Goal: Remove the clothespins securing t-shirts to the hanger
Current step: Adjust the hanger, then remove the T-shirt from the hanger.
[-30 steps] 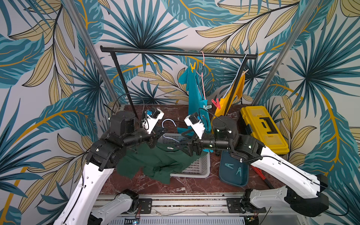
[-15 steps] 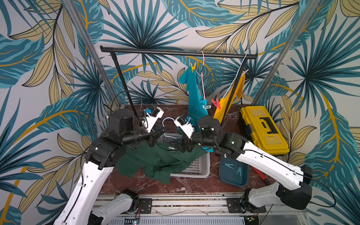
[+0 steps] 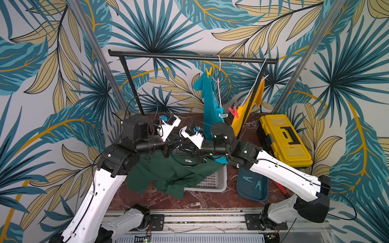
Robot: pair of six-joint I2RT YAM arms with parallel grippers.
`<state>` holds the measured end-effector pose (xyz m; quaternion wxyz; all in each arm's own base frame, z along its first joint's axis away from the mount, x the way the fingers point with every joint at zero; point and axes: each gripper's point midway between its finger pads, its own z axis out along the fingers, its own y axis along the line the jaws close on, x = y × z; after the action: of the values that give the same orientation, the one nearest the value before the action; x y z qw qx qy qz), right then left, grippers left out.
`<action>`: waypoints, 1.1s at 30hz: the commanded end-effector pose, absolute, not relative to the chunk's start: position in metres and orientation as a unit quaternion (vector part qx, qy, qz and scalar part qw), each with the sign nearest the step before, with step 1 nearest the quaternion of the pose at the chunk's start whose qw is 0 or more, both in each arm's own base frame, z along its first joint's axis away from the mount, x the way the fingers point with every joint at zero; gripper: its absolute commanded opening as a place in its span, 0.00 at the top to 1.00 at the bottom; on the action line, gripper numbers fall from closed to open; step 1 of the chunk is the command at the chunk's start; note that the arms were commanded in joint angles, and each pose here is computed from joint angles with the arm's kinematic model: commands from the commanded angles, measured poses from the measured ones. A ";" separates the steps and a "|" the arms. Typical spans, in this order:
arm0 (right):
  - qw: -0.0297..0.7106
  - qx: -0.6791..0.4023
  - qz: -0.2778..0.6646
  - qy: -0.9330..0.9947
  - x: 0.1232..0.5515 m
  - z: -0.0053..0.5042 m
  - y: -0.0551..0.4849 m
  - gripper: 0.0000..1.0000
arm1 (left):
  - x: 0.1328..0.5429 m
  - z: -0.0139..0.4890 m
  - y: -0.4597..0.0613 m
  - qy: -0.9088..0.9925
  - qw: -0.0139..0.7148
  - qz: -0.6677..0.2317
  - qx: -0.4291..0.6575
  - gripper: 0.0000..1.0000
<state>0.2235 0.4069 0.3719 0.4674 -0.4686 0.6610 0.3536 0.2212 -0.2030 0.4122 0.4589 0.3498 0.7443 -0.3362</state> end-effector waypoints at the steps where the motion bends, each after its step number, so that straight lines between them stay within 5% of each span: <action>1: 0.456 -0.488 0.350 0.657 0.220 0.361 0.411 0.99 | 0.220 0.442 -0.205 0.715 0.494 -0.343 0.356 1.00; 3: 0.459 -0.490 0.342 0.657 0.222 0.358 0.409 1.00 | 0.225 0.442 -0.204 0.722 0.494 -0.338 0.348 0.91; 10: 0.513 -0.457 0.308 0.658 0.231 0.364 0.381 1.00 | 0.248 0.436 -0.169 0.767 0.532 -0.249 0.256 0.02; 27: 0.644 -0.294 0.268 0.653 0.245 0.415 0.296 1.00 | 0.262 0.378 -0.093 0.845 0.519 -0.125 0.046 0.00; 33: 0.646 -0.282 0.287 0.649 0.236 0.418 0.287 1.00 | 0.269 0.352 -0.099 0.863 0.487 -0.124 0.052 0.22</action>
<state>0.2383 0.2944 0.4021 0.6249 -0.3120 0.6645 0.2658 0.2670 -0.1010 0.3632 0.5005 0.0594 0.8538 -0.1303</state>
